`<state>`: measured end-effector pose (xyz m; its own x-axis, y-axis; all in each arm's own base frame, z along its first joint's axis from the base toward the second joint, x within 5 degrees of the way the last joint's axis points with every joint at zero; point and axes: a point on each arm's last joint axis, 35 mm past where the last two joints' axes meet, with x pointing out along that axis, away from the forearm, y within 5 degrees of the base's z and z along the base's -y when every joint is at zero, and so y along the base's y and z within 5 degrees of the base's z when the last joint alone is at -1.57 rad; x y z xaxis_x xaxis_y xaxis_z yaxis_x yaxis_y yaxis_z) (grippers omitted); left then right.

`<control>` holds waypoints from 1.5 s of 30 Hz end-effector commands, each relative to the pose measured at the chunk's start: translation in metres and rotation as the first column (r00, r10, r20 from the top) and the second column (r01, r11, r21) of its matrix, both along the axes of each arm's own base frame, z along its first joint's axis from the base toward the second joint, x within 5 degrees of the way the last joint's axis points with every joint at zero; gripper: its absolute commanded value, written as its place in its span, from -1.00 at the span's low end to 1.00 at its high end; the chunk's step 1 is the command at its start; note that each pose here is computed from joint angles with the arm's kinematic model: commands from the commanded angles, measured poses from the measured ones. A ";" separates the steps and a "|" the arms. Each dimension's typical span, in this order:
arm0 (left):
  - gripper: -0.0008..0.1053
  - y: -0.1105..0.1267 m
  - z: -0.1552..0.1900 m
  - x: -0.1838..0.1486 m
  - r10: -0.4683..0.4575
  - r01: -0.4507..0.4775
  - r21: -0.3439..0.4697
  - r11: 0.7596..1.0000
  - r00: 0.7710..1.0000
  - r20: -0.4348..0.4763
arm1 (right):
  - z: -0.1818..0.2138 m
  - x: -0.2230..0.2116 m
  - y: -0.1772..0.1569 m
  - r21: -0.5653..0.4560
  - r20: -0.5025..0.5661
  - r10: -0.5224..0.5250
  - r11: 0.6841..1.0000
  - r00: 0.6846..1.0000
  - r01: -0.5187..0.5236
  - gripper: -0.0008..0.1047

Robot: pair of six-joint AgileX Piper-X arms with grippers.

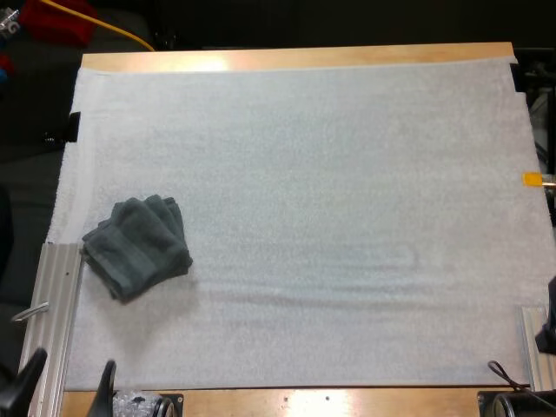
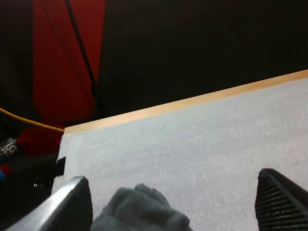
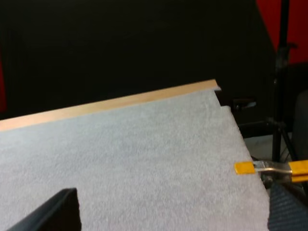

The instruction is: Pick towel from pile, fold and stack

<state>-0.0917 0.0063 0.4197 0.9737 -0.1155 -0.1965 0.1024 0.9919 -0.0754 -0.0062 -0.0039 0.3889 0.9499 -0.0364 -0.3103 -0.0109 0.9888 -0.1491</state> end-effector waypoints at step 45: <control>0.30 -0.011 -0.118 0.096 0.011 -0.007 0.015 1.000 0.948 -0.319 | -0.116 0.041 0.002 0.031 -0.165 -0.022 0.999 0.986 0.028 0.45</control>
